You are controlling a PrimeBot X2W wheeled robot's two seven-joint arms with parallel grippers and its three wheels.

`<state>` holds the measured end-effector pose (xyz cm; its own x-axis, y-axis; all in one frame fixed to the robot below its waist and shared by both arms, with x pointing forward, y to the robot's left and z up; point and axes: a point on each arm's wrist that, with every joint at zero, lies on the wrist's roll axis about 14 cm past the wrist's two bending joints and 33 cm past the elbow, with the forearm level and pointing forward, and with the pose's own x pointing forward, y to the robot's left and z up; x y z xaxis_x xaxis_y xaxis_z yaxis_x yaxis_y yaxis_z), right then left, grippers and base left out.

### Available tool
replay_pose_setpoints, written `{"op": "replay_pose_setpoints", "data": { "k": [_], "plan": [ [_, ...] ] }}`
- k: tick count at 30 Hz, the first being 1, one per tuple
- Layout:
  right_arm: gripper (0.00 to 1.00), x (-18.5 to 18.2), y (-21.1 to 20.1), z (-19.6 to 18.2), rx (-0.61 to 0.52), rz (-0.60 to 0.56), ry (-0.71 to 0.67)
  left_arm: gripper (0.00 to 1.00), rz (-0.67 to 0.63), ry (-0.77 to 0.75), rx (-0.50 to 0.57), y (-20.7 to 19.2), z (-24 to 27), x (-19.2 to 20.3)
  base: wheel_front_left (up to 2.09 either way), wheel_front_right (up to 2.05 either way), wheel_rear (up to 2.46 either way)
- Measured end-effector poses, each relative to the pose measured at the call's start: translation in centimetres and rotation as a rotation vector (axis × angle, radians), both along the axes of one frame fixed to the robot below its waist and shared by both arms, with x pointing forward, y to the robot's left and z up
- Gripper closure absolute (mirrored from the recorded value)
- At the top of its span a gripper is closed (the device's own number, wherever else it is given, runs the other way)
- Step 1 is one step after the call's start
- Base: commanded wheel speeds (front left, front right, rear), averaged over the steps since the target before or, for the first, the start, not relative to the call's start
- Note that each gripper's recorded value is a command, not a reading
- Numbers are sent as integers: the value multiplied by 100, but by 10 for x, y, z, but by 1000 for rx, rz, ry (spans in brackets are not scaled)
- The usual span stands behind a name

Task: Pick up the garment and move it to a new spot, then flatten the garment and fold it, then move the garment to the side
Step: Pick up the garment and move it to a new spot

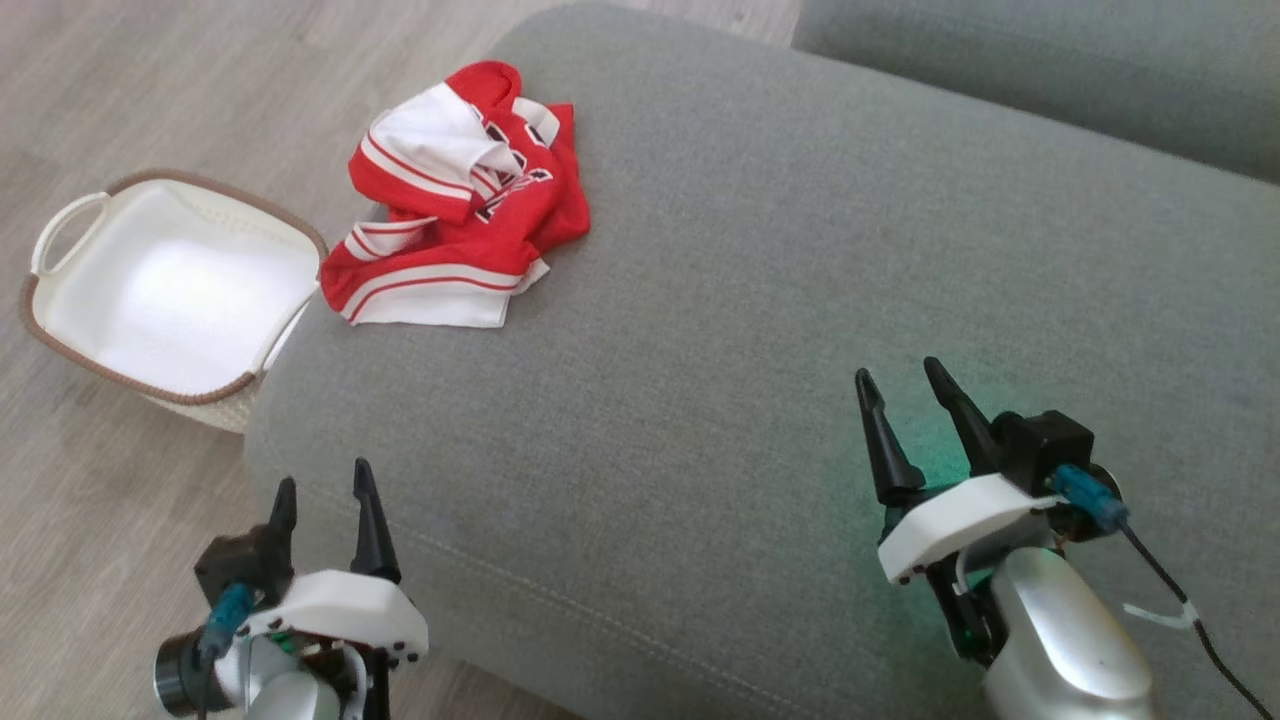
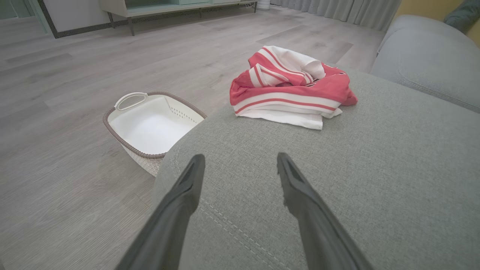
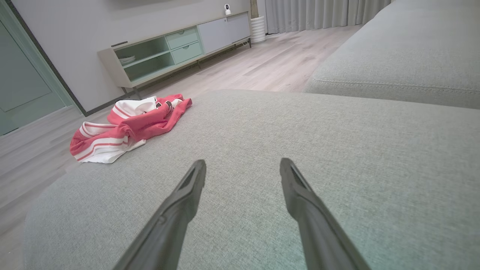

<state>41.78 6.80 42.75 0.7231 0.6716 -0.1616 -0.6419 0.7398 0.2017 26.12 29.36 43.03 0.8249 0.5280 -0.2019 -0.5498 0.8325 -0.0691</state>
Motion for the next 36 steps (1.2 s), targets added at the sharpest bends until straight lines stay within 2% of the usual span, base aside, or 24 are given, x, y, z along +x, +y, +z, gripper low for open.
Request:
{"op": "replay_pose_setpoints", "data": {
  "k": [7,12,19,26,31,36],
  "plan": [
    [0,8,3,-8,0,10,8,0,-4,12,-10,8,-4,19,0,0,0],
    [0,25,-2,-7,-1,-5,-19,0,-35,-7,3,16,3,58,0,0,0],
    [0,50,-20,-16,-21,-50,-47,0,-108,-2,79,30,10,127,0,0,0],
    [0,69,-50,-31,-43,-117,-47,0,-146,108,161,45,-11,174,0,0,0],
    [0,76,-70,-39,-51,-162,-43,0,-129,242,181,56,-45,183,0,0,0],
    [0,84,-85,-41,-55,-201,-50,0,-137,353,155,56,-77,188,0,0,0]
  ]
}}
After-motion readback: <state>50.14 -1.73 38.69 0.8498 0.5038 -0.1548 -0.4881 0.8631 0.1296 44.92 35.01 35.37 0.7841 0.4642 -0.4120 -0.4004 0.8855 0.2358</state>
